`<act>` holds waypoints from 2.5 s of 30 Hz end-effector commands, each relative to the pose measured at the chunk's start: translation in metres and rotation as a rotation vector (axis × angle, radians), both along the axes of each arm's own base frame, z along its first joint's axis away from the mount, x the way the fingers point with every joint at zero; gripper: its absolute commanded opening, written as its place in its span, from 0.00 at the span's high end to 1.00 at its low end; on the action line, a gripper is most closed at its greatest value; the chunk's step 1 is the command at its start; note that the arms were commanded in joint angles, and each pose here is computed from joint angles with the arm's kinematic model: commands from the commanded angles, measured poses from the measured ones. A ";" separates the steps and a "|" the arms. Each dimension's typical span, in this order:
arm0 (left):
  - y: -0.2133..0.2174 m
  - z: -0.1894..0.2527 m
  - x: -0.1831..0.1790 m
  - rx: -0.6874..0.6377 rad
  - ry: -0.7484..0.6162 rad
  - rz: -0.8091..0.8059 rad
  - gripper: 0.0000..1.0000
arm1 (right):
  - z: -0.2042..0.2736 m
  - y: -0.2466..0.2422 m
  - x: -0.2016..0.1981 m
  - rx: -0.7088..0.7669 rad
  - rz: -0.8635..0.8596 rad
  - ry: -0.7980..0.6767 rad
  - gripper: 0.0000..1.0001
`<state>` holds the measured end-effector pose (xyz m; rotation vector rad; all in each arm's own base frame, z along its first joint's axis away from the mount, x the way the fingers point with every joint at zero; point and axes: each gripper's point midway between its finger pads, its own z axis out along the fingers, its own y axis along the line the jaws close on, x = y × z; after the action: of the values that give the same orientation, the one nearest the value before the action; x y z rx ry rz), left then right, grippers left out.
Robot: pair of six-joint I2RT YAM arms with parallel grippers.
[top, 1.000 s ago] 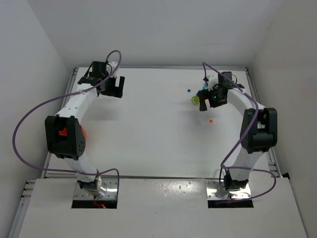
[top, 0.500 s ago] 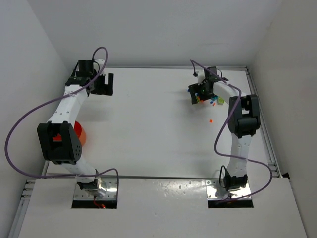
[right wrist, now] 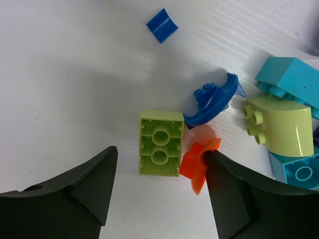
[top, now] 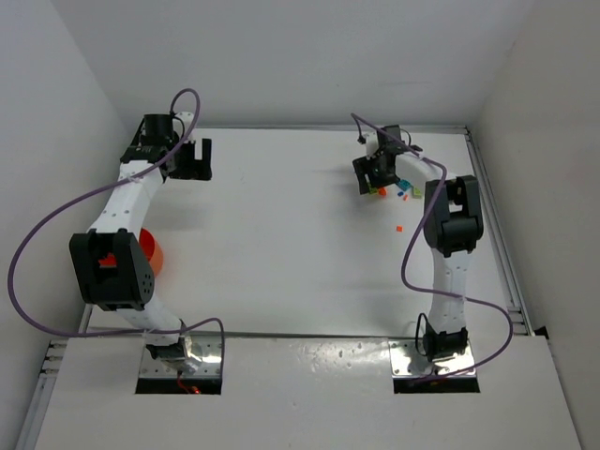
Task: Sort the legos into containers by color
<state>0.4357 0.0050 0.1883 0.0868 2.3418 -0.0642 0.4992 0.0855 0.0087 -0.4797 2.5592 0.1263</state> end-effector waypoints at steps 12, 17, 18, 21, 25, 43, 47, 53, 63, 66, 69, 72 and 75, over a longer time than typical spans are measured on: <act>-0.003 -0.001 0.004 -0.035 -0.001 -0.008 0.01 | 0.028 -0.026 0.027 -0.163 -0.127 -0.156 0.00; -0.003 -0.001 0.004 -0.035 -0.001 -0.008 0.01 | 0.031 -0.052 0.003 -0.219 -0.178 -0.135 0.02; -0.005 -0.001 0.004 -0.042 -0.001 -0.014 0.01 | 0.032 -0.054 0.000 -0.228 -0.185 -0.141 0.02; -0.006 0.001 0.003 -0.048 -0.011 -0.021 0.01 | 0.044 -0.059 -0.013 -0.209 -0.204 -0.156 0.03; -0.007 -0.002 -0.001 -0.048 -0.003 -0.021 0.01 | 0.061 -0.079 -0.018 -0.245 -0.270 -0.192 0.03; -0.003 0.004 -0.014 -0.040 -0.018 -0.017 0.01 | 0.057 0.028 -0.082 0.238 0.139 0.071 0.45; -0.003 0.004 -0.014 -0.040 -0.018 -0.017 0.01 | 0.032 0.028 -0.086 0.220 0.110 0.124 0.29; -0.001 0.007 -0.015 -0.033 -0.027 -0.011 0.01 | 0.019 0.014 -0.055 0.129 0.049 0.093 0.19; -0.001 0.009 -0.010 -0.039 -0.035 -0.005 0.01 | -0.003 0.001 -0.035 0.052 0.007 0.083 0.16; 0.000 0.008 -0.010 -0.032 -0.035 0.002 0.01 | -0.008 -0.005 -0.025 0.020 -0.012 0.069 0.16; 0.004 0.008 -0.008 -0.032 -0.035 0.011 0.01 | -0.011 -0.010 -0.009 -0.014 -0.022 0.037 0.13; 0.005 0.008 -0.008 -0.025 -0.036 0.005 0.01 | -0.014 -0.011 -0.002 -0.031 -0.012 0.029 0.13; 0.005 0.005 -0.007 -0.026 -0.027 0.005 0.01 | -0.016 -0.011 0.007 -0.039 0.004 0.019 0.12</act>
<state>0.4220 0.0029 0.1730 0.0845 2.3759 -0.1106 0.4882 0.0787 -0.0093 -0.4843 2.6230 0.1212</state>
